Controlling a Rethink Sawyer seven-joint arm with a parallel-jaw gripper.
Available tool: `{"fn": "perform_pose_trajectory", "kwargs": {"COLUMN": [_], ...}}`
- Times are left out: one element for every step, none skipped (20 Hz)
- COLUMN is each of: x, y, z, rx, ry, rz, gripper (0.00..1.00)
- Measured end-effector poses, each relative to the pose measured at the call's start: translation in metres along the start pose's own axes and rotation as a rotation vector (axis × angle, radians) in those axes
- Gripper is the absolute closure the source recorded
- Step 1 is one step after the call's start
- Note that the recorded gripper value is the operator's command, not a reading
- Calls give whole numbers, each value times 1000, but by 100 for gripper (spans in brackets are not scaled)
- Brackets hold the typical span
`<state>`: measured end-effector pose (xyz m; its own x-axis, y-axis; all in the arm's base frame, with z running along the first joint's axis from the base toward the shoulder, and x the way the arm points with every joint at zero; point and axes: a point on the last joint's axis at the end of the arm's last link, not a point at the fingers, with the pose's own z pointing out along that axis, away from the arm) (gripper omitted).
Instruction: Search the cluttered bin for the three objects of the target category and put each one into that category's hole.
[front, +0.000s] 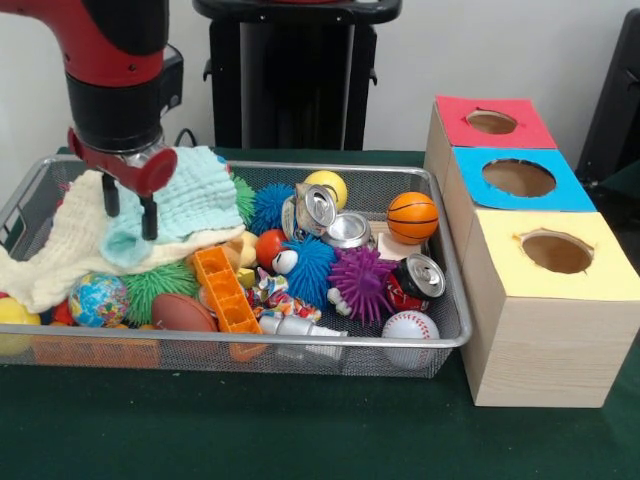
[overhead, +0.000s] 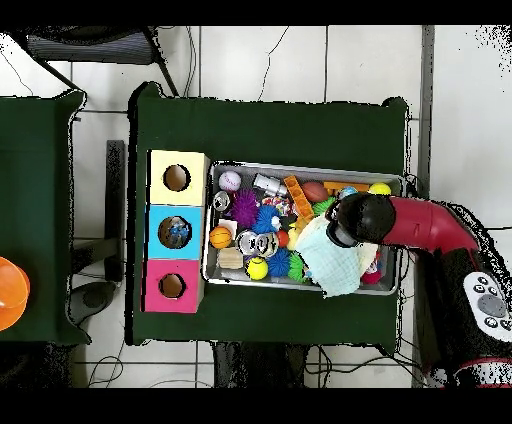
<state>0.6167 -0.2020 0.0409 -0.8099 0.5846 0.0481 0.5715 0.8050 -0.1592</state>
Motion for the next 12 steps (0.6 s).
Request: {"fn": "perform_pose_trajectory", "kwargs": {"x": [-1, -3, -3, -4, -4, -3, -2, -1, 1, 3, 4, 7], "y": [-3, -8, -11, -12, -13, -15, -17, -18, -19, -20, -21, -24], "z": [-3, -8, -10, -10, -10, -5, -1, 4, 9, 16, 19, 30], "rx": [13, 31, 40, 46, 47, 49, 50, 48, 47, 45, 43, 39], "ry": [6, 16, 19, 20, 20, 24, 30, 37, 44, 55, 59, 75], "rz": [0, 1, 0, -1, -2, -3, -3, -2, 0, 2, 4, 9], "gripper": [0, 0, 0, 0, 0, 0, 0, 0, 0, 0, 0, 0]}}
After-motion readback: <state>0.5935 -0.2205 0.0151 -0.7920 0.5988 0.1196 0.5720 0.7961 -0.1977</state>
